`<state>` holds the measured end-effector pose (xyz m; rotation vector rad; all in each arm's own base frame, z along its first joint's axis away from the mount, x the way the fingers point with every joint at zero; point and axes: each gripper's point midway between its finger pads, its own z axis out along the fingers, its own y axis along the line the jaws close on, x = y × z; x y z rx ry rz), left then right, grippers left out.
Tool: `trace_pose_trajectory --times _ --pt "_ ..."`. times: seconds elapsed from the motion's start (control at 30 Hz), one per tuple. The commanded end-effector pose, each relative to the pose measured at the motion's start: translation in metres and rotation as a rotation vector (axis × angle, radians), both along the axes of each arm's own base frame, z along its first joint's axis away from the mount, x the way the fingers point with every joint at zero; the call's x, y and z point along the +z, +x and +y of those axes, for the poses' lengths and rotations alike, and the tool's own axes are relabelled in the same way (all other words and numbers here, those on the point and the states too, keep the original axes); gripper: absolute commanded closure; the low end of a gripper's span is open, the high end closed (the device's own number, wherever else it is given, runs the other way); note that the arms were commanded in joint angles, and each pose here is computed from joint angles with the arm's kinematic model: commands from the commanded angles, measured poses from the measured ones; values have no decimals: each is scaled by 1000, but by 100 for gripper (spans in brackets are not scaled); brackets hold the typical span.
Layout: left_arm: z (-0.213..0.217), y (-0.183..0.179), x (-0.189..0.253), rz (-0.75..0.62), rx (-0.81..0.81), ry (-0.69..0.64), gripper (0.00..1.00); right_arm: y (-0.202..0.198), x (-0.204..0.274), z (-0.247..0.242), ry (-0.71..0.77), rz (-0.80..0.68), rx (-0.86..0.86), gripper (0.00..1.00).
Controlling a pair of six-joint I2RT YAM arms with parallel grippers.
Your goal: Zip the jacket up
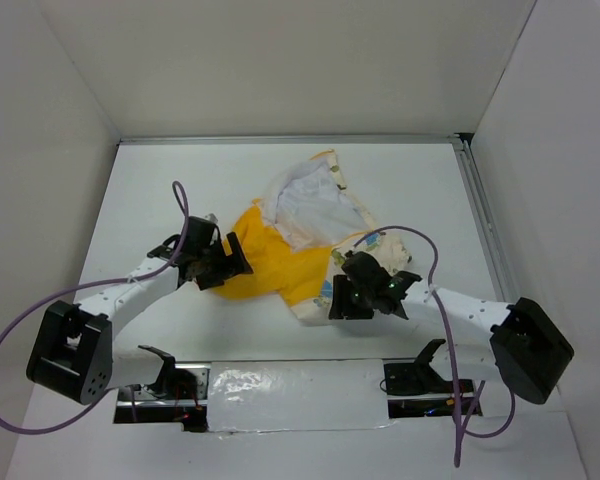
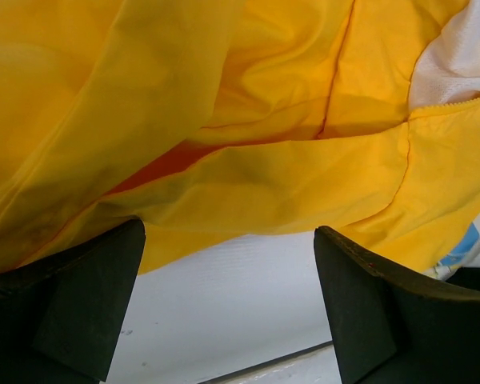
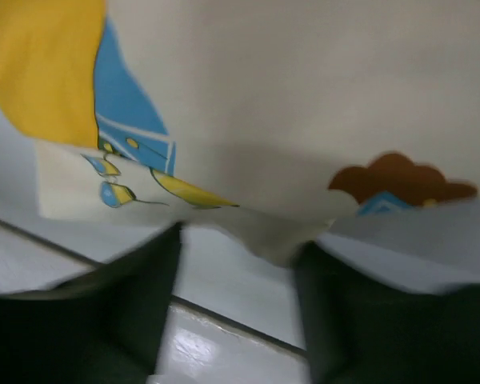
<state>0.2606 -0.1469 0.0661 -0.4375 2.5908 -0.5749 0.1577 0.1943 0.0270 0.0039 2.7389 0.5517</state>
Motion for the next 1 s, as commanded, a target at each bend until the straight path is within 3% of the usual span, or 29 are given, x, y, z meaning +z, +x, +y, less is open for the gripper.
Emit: trace_pose_trajectory --times 0.0,0.07,0.13,0.17,0.3,0.37,0.5,0.63,0.67,0.7,0.73,0.77,0.83,0.9,0.93,0.97 --pt "0 5 -3 -14 26 8 1 16 38 52 152 -101 108 55" --pt "5 6 -7 -3 42 32 1 22 64 67 205 -156 137 78" --pt "7 7 -12 11 55 50 1 25 96 77 275 -231 164 87" --pt "8 6 -13 17 61 53 1 28 115 83 315 -265 173 99" --pt "9 6 -16 22 68 58 1 43 175 83 476 -326 120 100" --pt "9 5 -14 12 66 53 1 52 184 80 515 -309 74 100" --pt "7 6 -9 -13 55 35 1 107 204 72 544 -291 -30 100" --pt "12 2 -7 -12 74 48 1 181 208 63 424 -311 -98 88" --pt "12 2 -6 -18 74 51 1 202 184 61 341 -291 -117 85" --pt "12 0 -5 -14 76 46 1 215 193 60 303 -314 -122 70" --pt "13 -1 -6 -13 75 47 1 220 186 62 269 -320 -113 64" --pt "13 -1 -3 -26 72 45 1 224 170 62 225 -301 -104 54" --pt "14 -2 -4 -25 79 47 1 221 163 65 189 -304 -72 51" --pt "16 -1 -2 -35 86 53 1 209 159 61 155 -335 -65 21" --pt "16 -1 -1 -35 86 53 1 188 177 62 135 -416 -24 17" --pt "16 -1 -1 -35 86 53 1 183 164 59 117 -390 -22 16"
